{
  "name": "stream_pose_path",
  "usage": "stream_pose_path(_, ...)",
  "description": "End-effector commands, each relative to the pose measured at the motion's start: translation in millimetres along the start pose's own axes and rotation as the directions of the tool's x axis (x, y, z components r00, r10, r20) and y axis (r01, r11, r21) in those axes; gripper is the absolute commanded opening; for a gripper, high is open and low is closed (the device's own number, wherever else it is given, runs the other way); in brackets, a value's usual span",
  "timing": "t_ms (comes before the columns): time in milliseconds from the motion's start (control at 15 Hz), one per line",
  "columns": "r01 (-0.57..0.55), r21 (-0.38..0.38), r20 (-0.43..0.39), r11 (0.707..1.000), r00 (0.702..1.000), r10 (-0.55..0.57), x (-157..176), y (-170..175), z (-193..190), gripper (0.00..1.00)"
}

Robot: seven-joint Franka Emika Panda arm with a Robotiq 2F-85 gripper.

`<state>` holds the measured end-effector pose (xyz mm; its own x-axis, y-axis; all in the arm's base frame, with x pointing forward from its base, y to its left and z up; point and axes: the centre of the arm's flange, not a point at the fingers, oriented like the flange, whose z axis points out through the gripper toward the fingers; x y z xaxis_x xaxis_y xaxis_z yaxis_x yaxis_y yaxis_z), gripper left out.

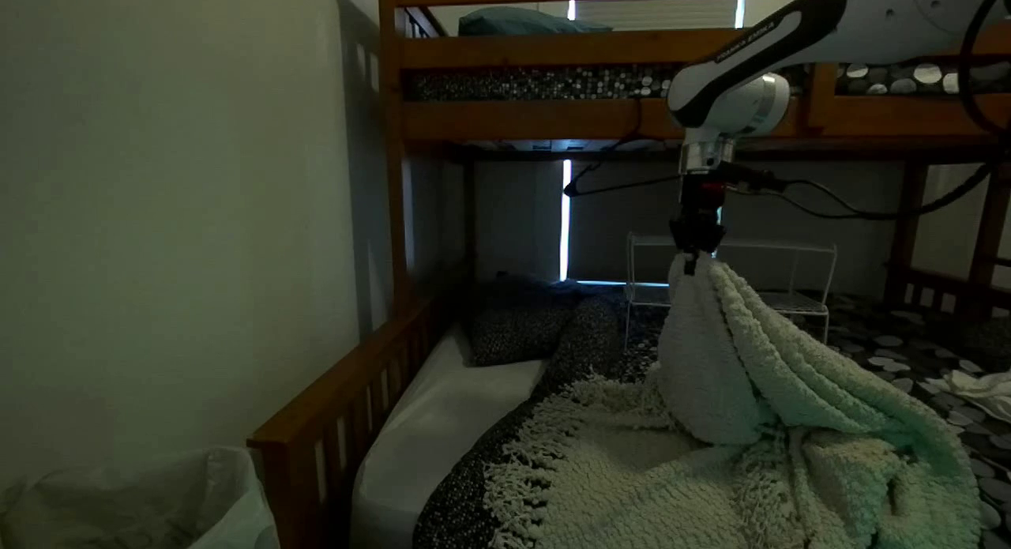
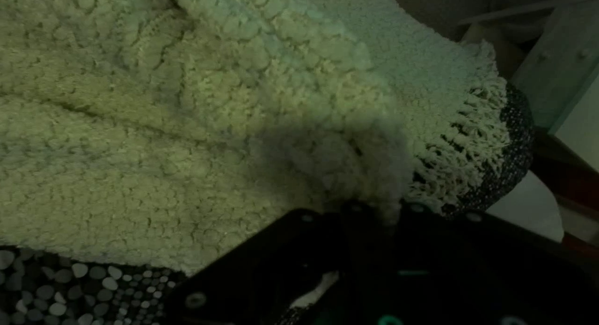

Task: Move the white fleece slightly to the right and then fold it in the middle

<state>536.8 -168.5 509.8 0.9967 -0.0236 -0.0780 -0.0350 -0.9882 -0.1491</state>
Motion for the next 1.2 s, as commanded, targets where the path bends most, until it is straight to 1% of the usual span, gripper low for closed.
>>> stream_pose_path(0,0.056,-0.051,0.025,0.997,0.998,-0.054,10,-54,34,0.03)
stream_pose_path(67,0.063,-0.102,0.031,0.993,0.998,-0.060,15,-62,46,0.03)
stream_pose_path(200,0.068,-0.177,0.034,0.982,0.997,-0.063,25,-69,69,0.03)
stream_pose_path(333,0.066,-0.267,0.034,0.962,0.998,-0.059,35,-70,91,0.03)
stream_pose_path(467,0.067,-0.306,0.033,0.950,0.998,-0.060,44,-70,110,0.03)
stream_pose_path(533,0.101,-0.296,0.031,0.950,0.995,-0.096,49,-68,117,0.03)
stream_pose_path(600,0.148,-0.275,0.052,0.950,0.989,-0.139,51,-67,120,0.03)
stream_pose_path(667,0.105,-0.270,0.044,0.957,0.994,-0.097,49,-70,112,0.11)
stream_pose_path(800,0.126,-0.267,0.057,0.955,0.992,-0.115,52,-69,121,0.11)
stream_pose_path(1000,0.135,-0.267,0.058,0.954,0.991,-0.124,53,-68,121,0.11)
stream_pose_path(1067,0.135,-0.267,0.057,0.954,0.991,-0.125,53,-68,120,0.03)
stream_pose_path(1133,0.146,-0.255,0.064,0.956,0.989,-0.134,63,-74,132,0.03)
